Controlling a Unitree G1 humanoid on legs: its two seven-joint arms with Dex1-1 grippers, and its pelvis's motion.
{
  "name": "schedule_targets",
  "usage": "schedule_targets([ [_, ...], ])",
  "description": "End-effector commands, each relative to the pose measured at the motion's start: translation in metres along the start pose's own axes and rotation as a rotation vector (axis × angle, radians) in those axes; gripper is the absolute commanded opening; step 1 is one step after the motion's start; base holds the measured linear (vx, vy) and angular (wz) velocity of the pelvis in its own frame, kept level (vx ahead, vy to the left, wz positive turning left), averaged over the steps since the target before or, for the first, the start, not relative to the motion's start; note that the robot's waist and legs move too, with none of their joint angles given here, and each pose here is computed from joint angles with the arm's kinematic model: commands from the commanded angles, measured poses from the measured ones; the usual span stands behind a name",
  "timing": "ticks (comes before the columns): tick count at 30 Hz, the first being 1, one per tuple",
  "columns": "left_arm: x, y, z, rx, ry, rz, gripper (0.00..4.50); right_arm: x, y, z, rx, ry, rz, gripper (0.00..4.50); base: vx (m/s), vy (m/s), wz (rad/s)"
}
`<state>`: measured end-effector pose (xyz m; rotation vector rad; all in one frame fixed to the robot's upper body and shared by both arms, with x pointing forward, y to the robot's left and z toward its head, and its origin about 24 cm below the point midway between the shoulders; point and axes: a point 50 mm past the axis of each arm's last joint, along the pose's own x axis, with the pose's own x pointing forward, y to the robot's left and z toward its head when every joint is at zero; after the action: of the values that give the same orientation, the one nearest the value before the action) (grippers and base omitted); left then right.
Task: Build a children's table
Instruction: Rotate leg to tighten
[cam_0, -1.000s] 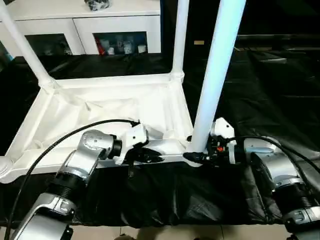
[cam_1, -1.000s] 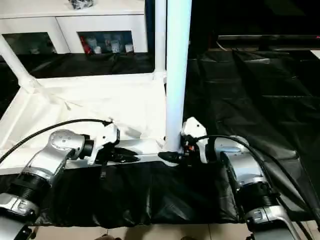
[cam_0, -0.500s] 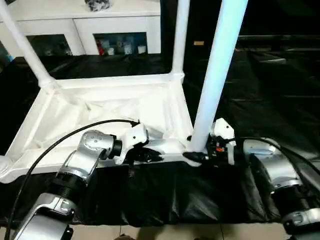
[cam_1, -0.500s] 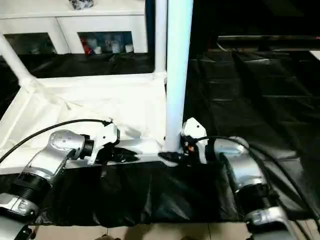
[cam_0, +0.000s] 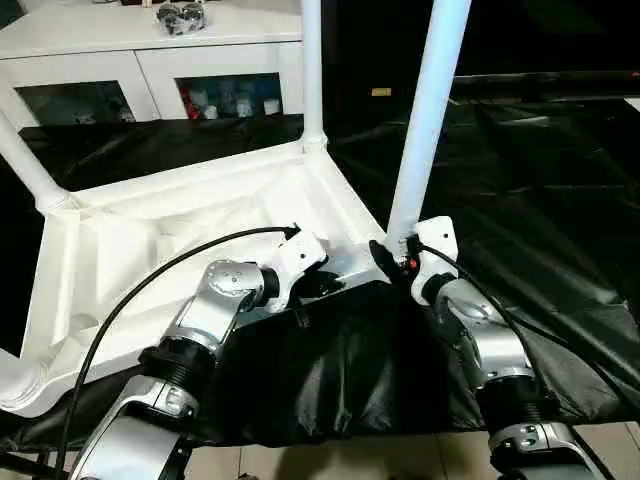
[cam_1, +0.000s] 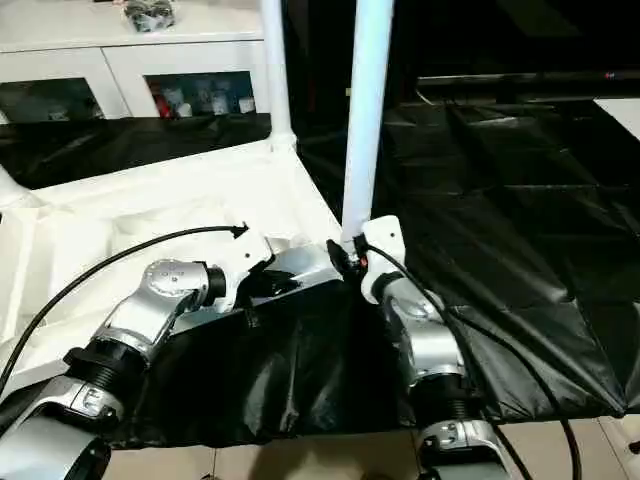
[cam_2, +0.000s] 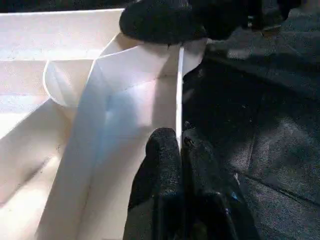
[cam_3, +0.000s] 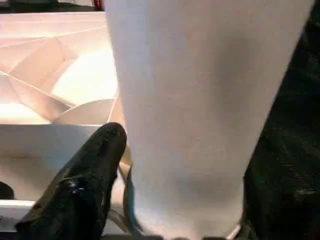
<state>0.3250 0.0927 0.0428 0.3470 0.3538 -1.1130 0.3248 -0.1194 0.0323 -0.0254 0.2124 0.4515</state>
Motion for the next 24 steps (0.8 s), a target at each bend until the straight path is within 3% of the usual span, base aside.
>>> schedule_targets([
  [1, 0.02, -0.015, 0.024, 0.036, -0.125, -0.06, 0.0, 0.011, 0.066, -0.009, 0.035, 0.037, 0.336, 3.55, 0.0, 0.0, 0.0],
  [2, 0.015, -0.013, 0.021, 0.038, -0.118, -0.066, 0.0, 0.007, 0.059, -0.009, 0.011, 0.035, 0.354, 3.88, 0.0, 0.0, 0.0],
  [6, 0.006, -0.01, 0.014, 0.045, -0.104, -0.089, 0.0, -0.001, 0.045, -0.01, -0.053, 0.044, 0.388, 4.08, 0.0, 0.0, 0.0],
  [7, -0.004, -0.009, 0.008, 0.051, -0.096, -0.131, 0.0, -0.011, 0.03, -0.011, -0.112, 0.067, 0.454, 4.08, 0.0, 0.0, 0.0],
  [9, -0.014, -0.009, 0.004, 0.055, -0.096, -0.187, 0.0, -0.022, 0.014, -0.012, -0.16, 0.104, 0.546, 4.08, 0.0, 0.0, 0.0],
  [21, -0.033, -0.008, 0.0, 0.059, -0.074, -0.324, 0.0, -0.044, -0.009, -0.003, -0.223, 0.214, 0.861, 4.08, 0.0, 0.0, 0.0],
  [24, -0.035, -0.008, -0.001, 0.059, -0.067, -0.342, 0.0, -0.045, -0.01, -0.002, -0.23, 0.23, 0.898, 3.82, 0.0, 0.0, 0.0],
])
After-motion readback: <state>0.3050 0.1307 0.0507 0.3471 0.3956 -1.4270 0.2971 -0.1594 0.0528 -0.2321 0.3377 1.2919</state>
